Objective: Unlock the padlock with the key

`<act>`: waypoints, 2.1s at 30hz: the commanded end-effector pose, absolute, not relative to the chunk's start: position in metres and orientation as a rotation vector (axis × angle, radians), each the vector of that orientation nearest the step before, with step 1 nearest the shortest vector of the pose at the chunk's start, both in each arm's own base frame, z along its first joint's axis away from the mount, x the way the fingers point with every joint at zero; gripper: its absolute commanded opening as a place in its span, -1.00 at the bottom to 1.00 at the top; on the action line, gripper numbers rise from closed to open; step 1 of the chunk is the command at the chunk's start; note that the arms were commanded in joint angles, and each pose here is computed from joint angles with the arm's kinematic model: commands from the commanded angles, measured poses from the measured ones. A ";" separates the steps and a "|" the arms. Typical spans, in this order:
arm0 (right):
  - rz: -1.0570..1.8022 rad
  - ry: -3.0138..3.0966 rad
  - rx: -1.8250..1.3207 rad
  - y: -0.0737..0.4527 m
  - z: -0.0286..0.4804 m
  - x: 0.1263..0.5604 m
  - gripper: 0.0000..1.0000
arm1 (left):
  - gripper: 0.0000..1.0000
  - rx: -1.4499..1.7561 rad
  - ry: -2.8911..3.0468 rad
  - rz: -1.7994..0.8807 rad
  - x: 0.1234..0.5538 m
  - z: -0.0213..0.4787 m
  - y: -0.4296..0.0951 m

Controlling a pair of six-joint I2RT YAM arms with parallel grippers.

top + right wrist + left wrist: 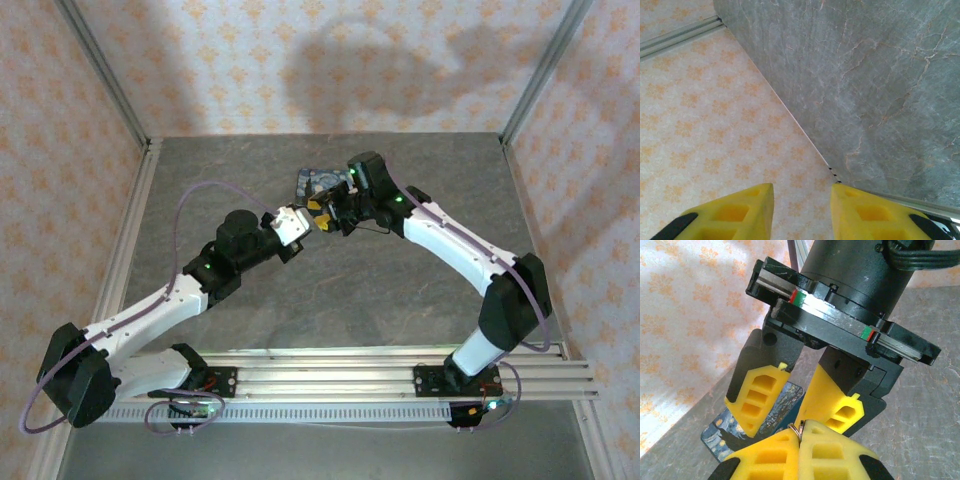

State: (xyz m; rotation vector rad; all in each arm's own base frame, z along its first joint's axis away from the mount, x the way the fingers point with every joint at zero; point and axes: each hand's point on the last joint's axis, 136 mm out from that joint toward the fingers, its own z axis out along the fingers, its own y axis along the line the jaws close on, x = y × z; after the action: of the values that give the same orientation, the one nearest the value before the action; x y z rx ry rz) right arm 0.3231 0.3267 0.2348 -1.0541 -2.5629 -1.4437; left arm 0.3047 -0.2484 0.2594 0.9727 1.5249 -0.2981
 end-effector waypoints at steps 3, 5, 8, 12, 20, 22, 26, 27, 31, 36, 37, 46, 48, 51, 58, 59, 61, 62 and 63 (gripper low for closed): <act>-1.477 -2.539 -1.048 0.332 0.249 0.324 -0.34 | -1.00 0.964 1.483 -0.297 0.309 0.267 -0.254; -1.477 -2.535 -1.043 0.333 0.250 0.323 -0.38 | -1.00 0.967 1.481 -0.296 0.310 0.268 -0.255; -1.477 -2.530 -1.040 0.334 0.250 0.323 -0.44 | -1.00 0.972 1.481 -0.299 0.313 0.267 -0.257; -1.476 -2.527 -1.035 0.335 0.251 0.322 -0.45 | -1.00 0.973 1.481 -0.296 0.315 0.267 -0.259; -1.460 -2.520 -1.030 0.335 0.246 0.319 -0.42 | -1.00 0.969 1.478 -0.278 0.317 0.269 -0.258; -1.463 -2.516 -1.025 0.337 0.246 0.319 -0.49 | -1.00 0.973 1.481 -0.280 0.317 0.268 -0.258; -1.482 -2.512 -1.005 0.339 0.252 0.320 -0.83 | -1.00 0.980 1.489 -0.283 0.318 0.263 -0.259; -1.485 -2.514 -0.998 0.340 0.252 0.320 -0.97 | -1.00 0.980 1.490 -0.283 0.318 0.263 -0.259; -1.504 -2.566 -0.951 0.339 0.254 0.324 -1.00 | -1.00 0.988 1.519 -0.284 0.316 0.258 -0.258; -1.583 -2.757 -0.880 0.322 0.264 0.347 -1.00 | -0.04 0.933 1.607 -0.285 0.311 0.249 -0.244; -1.592 -2.811 -0.853 0.317 0.265 0.352 -1.00 | 0.21 0.912 1.619 -0.285 0.309 0.249 -0.240; -1.670 -3.440 -0.077 0.295 0.307 0.387 -1.00 | 1.00 0.698 1.890 -0.357 0.292 0.254 -0.207; -1.663 -3.542 0.200 0.296 0.316 0.388 -1.00 | 1.00 0.725 1.909 -0.446 0.281 0.260 -0.212; -1.649 -3.605 0.511 0.300 0.321 0.387 -1.00 | 1.00 0.656 1.941 -0.548 0.277 0.272 -0.214; -1.664 -3.688 0.962 0.307 0.331 0.380 -1.00 | 1.00 0.201 2.067 -0.534 0.301 0.274 -0.180; -1.771 -3.650 1.035 0.312 0.337 0.376 -1.00 | 1.00 0.169 2.097 -0.530 0.304 0.273 -0.175; -2.020 -3.573 1.100 0.317 0.350 0.369 -1.00 | 1.00 0.122 2.137 -0.546 0.309 0.270 -0.169; -2.160 -3.519 1.121 0.319 0.357 0.365 -1.00 | 1.00 0.104 2.144 -0.570 0.311 0.270 -0.168; -2.281 -3.463 1.126 0.321 0.362 0.362 -1.00 | 1.00 0.096 2.146 -0.621 0.312 0.271 -0.169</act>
State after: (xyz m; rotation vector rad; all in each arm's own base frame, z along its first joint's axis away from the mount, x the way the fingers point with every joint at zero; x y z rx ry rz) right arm 0.3724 0.3124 0.3044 0.8503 -3.5814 -1.8017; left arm 0.3097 -0.1787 0.2704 0.2410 2.0885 -0.5522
